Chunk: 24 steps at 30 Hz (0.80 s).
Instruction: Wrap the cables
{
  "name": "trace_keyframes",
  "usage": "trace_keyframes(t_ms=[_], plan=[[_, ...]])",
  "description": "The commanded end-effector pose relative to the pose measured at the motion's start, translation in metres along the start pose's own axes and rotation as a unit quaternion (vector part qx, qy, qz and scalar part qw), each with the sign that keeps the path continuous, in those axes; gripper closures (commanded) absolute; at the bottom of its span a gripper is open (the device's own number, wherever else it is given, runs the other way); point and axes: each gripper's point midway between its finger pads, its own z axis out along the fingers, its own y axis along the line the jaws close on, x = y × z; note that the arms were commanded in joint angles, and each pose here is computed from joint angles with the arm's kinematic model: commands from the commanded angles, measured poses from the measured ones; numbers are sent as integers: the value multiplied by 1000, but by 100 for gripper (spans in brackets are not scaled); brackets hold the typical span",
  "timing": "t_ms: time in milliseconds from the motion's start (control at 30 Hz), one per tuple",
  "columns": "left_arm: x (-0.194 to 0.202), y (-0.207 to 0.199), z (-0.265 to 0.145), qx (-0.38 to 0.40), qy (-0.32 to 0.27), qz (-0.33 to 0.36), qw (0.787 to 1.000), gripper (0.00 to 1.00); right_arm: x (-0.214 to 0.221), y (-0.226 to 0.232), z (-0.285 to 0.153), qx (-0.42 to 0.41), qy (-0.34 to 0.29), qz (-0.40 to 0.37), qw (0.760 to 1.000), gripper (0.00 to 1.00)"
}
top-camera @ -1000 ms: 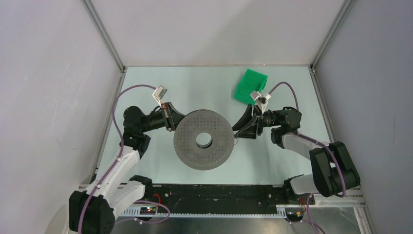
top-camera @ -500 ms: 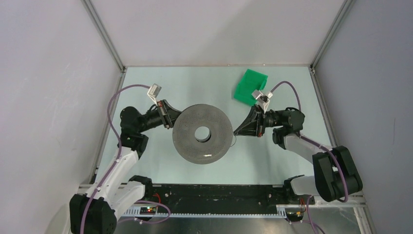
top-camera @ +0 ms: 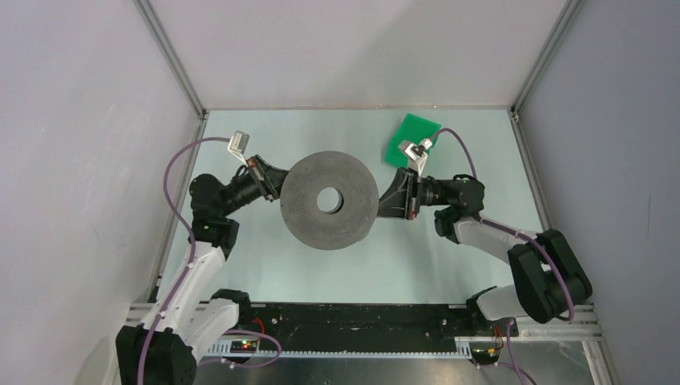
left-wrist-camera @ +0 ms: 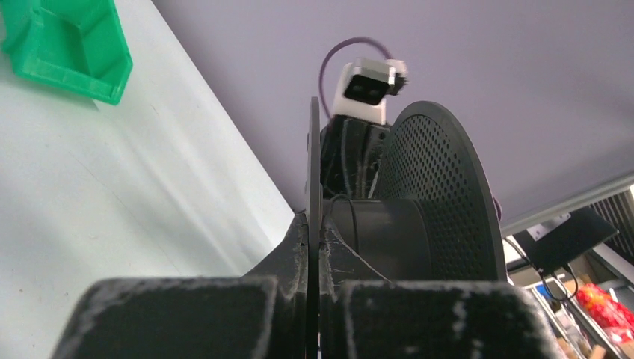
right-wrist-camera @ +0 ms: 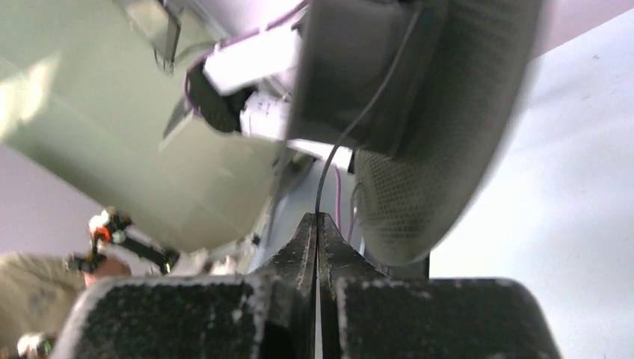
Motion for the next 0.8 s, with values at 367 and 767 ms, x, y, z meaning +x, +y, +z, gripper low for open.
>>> trace_keyframes(t_ms=[367,767], plan=[[-55,-16,-31,22,-245,-110,963,100,-72,-60,36,63,-302,116,944,100],[-66,2,-54,19,-333,-165,928,100,-61,-107,38,203,-419,99,880,100]])
